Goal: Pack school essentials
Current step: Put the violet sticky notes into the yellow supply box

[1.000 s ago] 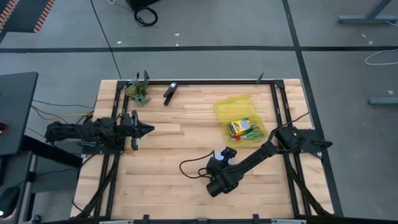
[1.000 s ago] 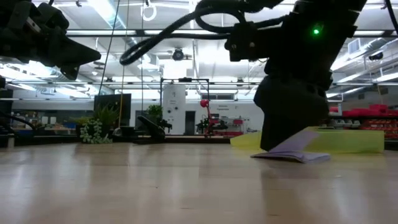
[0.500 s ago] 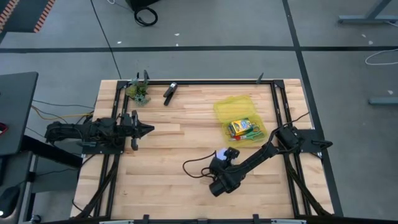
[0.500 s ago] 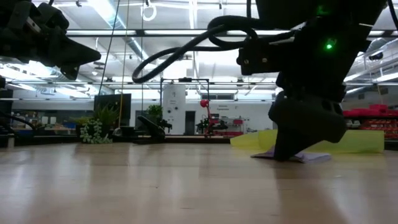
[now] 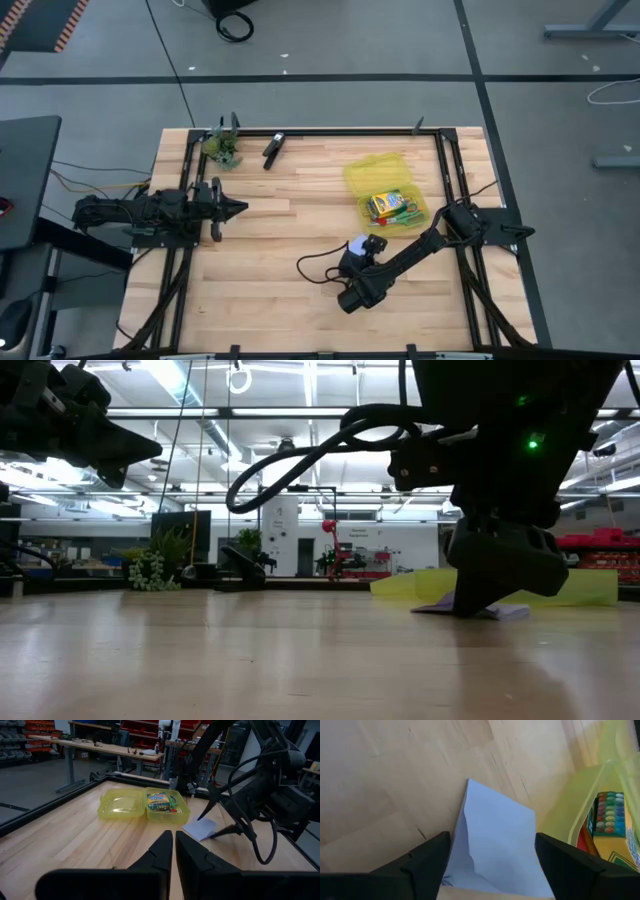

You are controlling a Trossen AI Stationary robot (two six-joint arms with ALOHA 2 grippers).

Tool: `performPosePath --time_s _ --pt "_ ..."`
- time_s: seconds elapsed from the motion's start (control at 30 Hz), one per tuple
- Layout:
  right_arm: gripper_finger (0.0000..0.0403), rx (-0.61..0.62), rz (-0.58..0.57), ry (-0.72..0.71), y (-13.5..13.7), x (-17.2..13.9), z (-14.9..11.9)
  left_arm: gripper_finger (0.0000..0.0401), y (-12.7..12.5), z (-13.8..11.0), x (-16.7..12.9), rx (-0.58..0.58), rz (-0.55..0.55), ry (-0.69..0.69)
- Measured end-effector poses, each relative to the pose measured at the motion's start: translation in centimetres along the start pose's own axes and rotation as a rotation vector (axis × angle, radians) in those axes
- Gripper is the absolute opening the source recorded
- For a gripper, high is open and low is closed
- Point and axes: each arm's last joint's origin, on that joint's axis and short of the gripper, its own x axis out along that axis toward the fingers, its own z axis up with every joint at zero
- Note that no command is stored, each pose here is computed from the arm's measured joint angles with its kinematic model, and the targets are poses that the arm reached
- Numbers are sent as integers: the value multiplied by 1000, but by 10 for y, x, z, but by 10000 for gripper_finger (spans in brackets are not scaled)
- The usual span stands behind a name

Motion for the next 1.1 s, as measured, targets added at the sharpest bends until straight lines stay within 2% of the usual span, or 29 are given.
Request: performPosePath --time_s 0.37,0.8,0.93,1.1 --pt "194 -17 33 22 2 1 0 31 0 0 0 0 0 0" --pt "40 -71 42 37 4 3 -1 36 0 0 0 0 1 0" --pt "11 -78 45 35 4 3 -1 29 0 0 0 0 0 -1" --pt "5 -77 43 31 4 3 -1 26 0 0 0 0 0 0"
